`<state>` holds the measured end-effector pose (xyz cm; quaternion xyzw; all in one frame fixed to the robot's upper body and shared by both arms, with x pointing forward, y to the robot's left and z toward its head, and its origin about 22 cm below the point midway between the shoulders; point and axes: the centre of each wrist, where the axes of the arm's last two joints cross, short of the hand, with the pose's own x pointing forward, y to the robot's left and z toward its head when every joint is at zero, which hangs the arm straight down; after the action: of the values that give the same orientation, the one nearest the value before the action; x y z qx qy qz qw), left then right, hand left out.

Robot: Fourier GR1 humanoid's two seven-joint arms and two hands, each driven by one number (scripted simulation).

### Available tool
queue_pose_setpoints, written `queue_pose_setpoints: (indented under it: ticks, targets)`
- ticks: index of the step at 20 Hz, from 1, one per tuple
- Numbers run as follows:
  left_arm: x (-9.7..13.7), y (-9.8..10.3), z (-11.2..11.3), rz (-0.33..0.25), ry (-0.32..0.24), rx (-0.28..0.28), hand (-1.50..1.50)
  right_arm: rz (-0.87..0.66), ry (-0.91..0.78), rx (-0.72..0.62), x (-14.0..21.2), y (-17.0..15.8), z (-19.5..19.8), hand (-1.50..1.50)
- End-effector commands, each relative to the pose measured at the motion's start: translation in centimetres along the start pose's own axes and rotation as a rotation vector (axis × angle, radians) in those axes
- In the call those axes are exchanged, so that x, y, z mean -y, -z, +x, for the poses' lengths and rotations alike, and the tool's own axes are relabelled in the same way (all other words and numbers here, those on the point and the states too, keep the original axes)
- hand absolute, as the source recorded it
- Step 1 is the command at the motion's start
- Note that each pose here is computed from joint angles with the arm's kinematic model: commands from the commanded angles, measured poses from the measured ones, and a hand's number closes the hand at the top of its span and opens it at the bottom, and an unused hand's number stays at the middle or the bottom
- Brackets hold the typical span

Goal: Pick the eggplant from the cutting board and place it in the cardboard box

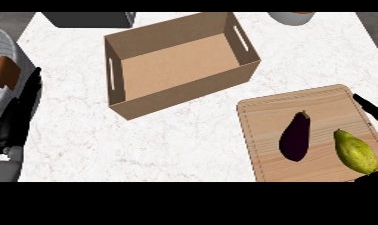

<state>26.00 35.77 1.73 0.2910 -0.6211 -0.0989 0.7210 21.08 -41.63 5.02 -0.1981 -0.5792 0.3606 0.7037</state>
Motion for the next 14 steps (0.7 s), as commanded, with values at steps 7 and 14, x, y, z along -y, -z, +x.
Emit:
queue_pose_setpoints:
  ticks: [7, 14]
  targets:
    - [0.2, 1.4, 1.4, 0.001, -0.009, -0.009, 0.0, 0.329, -0.2, -0.166, 0.8, 5.6, 5.7, -1.5]
    - [1.6, 1.1, 0.3, 0.008, 0.007, -0.006, 0.0, 0.393, -0.238, -0.219, -1.0, 8.0, 7.0, -1.5]
